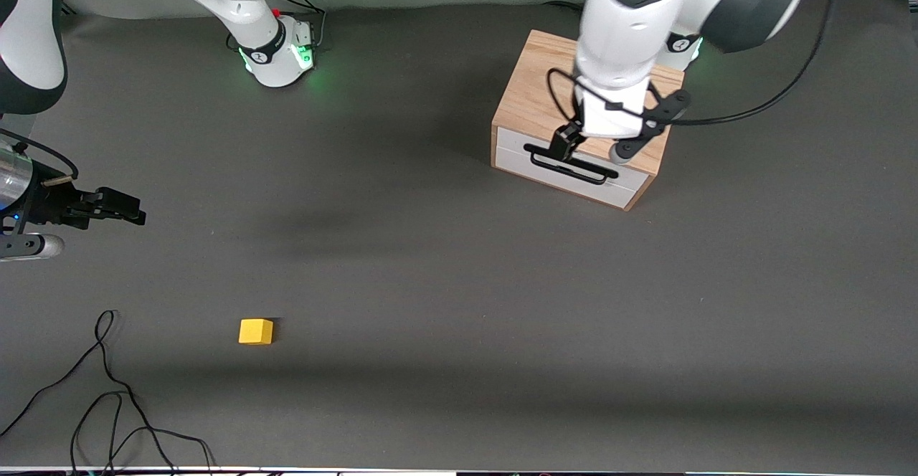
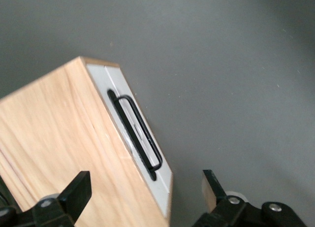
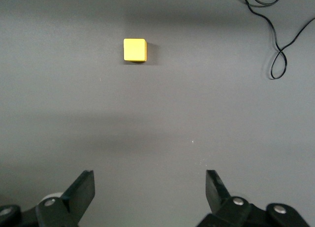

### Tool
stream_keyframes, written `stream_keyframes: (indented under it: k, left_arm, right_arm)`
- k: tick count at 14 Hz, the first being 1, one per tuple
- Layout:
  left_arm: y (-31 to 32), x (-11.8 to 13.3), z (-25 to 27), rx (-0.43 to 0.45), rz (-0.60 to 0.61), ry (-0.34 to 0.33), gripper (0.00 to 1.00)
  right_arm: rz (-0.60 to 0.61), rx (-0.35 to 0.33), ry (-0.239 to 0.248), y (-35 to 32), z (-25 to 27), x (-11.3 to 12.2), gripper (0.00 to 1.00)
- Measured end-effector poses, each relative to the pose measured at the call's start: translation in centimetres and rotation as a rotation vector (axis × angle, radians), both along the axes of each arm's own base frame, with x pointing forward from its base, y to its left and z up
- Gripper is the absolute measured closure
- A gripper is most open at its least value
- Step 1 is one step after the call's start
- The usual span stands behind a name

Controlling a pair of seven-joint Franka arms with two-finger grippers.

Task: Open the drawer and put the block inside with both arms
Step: 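Lower the left gripper and hook the black drawer handle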

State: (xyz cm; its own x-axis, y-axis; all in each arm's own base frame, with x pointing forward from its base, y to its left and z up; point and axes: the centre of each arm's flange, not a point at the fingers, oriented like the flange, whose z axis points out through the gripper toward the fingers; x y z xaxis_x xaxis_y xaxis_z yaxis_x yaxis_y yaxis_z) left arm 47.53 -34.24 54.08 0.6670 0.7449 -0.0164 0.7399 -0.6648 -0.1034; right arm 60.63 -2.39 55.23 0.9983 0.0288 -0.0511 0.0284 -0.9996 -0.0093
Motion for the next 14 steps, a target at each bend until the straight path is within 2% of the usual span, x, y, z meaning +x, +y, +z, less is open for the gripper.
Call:
stream_keyframes:
  k: [6, 9, 14]
  left_arm:
    - [-0.2, 1.8, -3.6, 0.033, 0.262, 0.038, 0.00]
    - [-0.2, 3.0, -6.5, 0.042, 0.309, 0.069, 0.00]
    - [-0.4, 3.6, -11.1, 0.026, 0.318, 0.067, 0.00]
  right_arm:
    - [0.000, 0.001, 0.025, 0.0, -1.2, -0.2, 0.00]
    - [0.000, 0.000, 0.010, 0.0, -1.2, 0.0, 0.00]
    - [-0.001, 0.000, 0.011, -0.1, -1.4, 0.0, 0.00]
